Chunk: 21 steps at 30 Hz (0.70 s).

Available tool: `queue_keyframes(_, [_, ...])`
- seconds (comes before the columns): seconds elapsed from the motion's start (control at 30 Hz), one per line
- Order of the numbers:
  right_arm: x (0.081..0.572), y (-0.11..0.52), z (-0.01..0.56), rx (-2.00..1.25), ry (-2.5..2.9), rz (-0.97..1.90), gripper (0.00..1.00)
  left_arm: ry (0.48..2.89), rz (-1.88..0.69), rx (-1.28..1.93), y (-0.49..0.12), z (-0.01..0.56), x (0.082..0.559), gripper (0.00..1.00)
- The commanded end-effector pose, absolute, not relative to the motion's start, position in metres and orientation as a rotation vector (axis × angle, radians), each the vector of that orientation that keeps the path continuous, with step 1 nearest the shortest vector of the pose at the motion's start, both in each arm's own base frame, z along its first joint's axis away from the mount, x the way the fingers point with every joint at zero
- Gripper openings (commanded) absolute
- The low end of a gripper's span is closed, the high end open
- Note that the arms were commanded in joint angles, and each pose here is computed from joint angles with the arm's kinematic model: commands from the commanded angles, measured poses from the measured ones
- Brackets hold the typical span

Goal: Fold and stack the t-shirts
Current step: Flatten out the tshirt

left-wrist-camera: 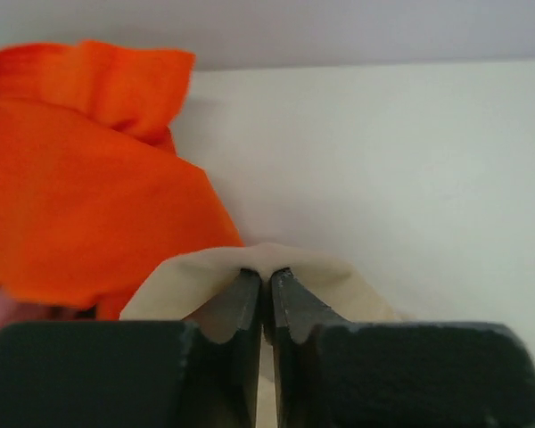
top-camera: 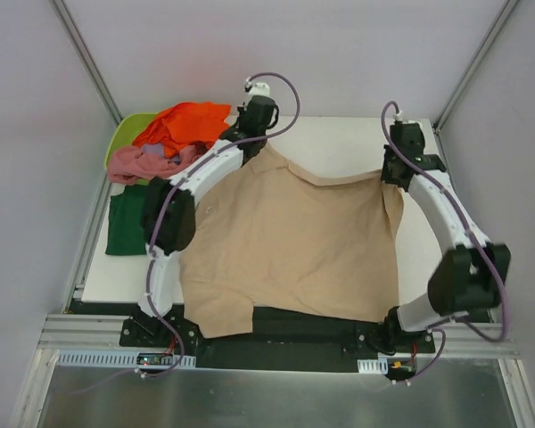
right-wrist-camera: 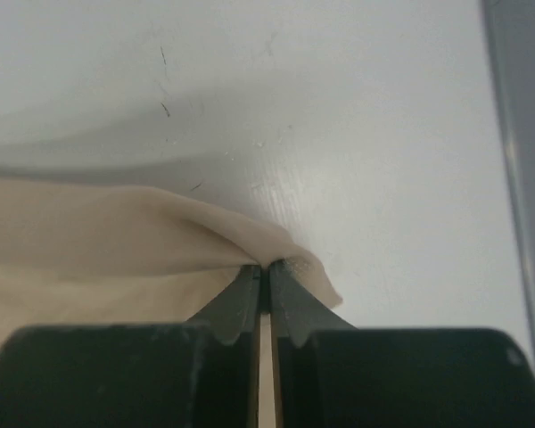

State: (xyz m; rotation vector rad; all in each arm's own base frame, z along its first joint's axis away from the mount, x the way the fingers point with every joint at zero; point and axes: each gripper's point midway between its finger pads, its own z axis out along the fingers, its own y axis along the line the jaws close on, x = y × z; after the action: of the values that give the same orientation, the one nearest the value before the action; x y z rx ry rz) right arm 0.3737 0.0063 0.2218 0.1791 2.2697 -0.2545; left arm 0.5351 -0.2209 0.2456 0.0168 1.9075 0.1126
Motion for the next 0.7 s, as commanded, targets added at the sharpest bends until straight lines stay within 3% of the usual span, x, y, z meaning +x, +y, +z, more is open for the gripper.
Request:
queue_keyframes(0.0, [0.442,0.02,0.153,0.255,2.366,-0.045,0.07,1.947,0.117,-0.045,-0.225,0.21,0.59,0.12])
queue_keyframes(0.07, [0.46,0.01,0.134,0.291,2.436,-0.108,0.26,1.976,0.152,-0.019,-0.227,0.186,0.609,0.47])
queue_keyframes(0.1, [0.465,0.007,0.131,0.286,2.469,-0.139,0.38,1.984,0.165,0.0,-0.229,0.18,0.613,0.81])
queue_keyframes(0.13, [0.468,0.004,0.131,0.282,2.482,-0.18,0.48,1.982,0.168,0.013,-0.23,0.179,0.614,0.99])
queue_keyframes(0.23, [0.468,-0.005,0.144,0.269,2.452,-0.251,0.66,1.97,0.097,0.022,-0.234,0.198,0.609,0.99])
queue_keyframes(0.27, [0.465,-0.008,0.149,0.276,2.435,-0.271,0.75,1.962,0.064,0.01,-0.236,0.209,0.605,0.99])
queue_keyframes(0.3, [0.46,-0.009,0.152,0.272,2.427,-0.278,0.91,1.959,0.024,0.004,-0.238,0.217,0.6,0.99])
queue_keyframes(0.33, [0.456,-0.009,0.158,0.275,2.41,-0.274,0.96,1.96,-0.017,0.011,-0.241,0.226,0.594,0.99])
queue_keyframes(0.5, [0.418,0.001,0.155,0.225,2.446,-0.193,0.96,2.028,-0.286,0.054,-0.259,0.243,0.539,0.99])
queue_keyframes(0.67, [0.368,0.044,0.126,0.149,2.542,0.086,0.96,2.2,-0.509,0.049,-0.261,0.208,0.46,0.99])
